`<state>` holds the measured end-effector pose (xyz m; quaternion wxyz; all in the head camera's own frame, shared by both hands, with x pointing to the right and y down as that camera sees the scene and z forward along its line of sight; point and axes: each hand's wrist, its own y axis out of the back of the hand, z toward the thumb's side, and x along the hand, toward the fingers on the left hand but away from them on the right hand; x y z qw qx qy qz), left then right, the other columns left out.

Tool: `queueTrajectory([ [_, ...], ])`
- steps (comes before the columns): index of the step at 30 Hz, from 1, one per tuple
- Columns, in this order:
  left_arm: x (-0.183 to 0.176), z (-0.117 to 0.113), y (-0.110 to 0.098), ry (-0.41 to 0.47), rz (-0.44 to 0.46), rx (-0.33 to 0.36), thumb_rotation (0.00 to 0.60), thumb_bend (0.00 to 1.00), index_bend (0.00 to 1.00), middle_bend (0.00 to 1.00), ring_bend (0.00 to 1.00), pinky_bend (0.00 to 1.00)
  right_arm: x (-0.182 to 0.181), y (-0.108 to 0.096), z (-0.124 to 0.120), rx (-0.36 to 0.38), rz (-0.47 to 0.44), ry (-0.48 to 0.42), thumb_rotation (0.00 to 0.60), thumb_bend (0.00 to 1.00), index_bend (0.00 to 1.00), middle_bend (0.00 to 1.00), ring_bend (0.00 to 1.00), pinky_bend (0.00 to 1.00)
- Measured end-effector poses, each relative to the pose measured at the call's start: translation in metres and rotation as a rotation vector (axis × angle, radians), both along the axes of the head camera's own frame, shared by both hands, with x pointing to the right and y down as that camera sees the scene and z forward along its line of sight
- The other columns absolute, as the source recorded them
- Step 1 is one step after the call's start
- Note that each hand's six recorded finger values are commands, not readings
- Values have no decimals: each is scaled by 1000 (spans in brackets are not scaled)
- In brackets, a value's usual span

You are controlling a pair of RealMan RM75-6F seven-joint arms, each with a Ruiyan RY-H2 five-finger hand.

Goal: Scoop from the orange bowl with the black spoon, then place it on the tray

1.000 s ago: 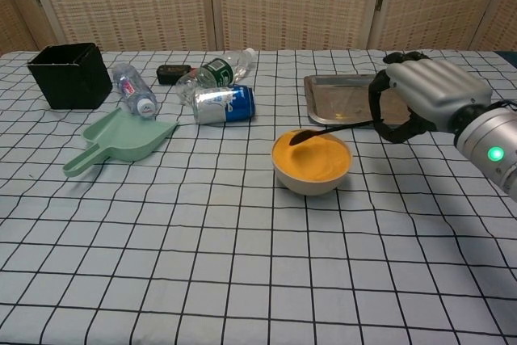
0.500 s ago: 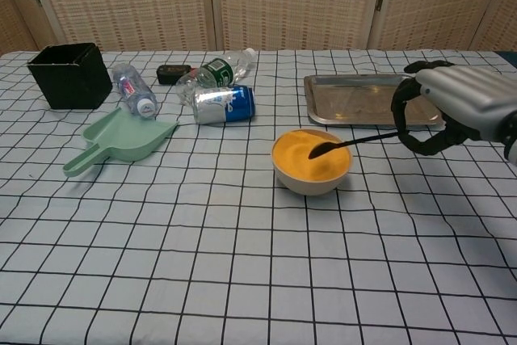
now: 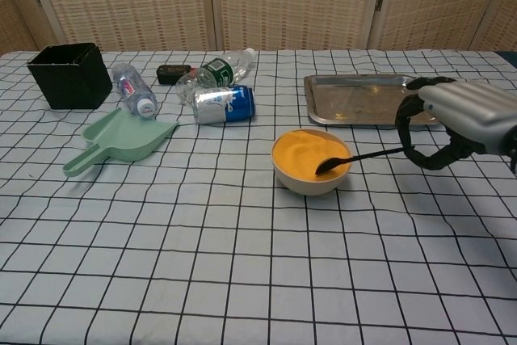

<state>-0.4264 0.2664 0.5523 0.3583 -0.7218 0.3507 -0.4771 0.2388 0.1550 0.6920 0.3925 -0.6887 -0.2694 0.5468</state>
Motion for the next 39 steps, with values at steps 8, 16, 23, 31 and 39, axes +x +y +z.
queueTrajectory([
  [8, -2, 0, -1, 1, -4, -3, 600, 444, 0, 14, 21, 316, -5, -7, 13, 20, -3, 45, 600, 937, 1000, 317, 10, 1],
  [16, -3, 0, -2, 2, -9, -1, 600, 444, 0, 13, 21, 316, -15, -23, 24, 28, 7, 63, 600, 938, 1000, 317, 12, 6],
  [23, -5, 0, -3, 4, -13, -1, 600, 444, 0, 13, 22, 316, -22, -34, 28, 59, 25, 70, 600, 939, 1000, 321, 15, 9],
  [31, -5, -2, -3, 6, -13, 6, 600, 444, 0, 13, 21, 316, -26, -37, 21, 81, 43, 25, 600, 938, 1000, 321, 15, 9],
  [39, -3, -2, -1, 5, -4, 5, 600, 444, 0, 13, 21, 316, -17, -37, 1, 89, 65, -33, 600, 938, 1000, 321, 15, 9],
])
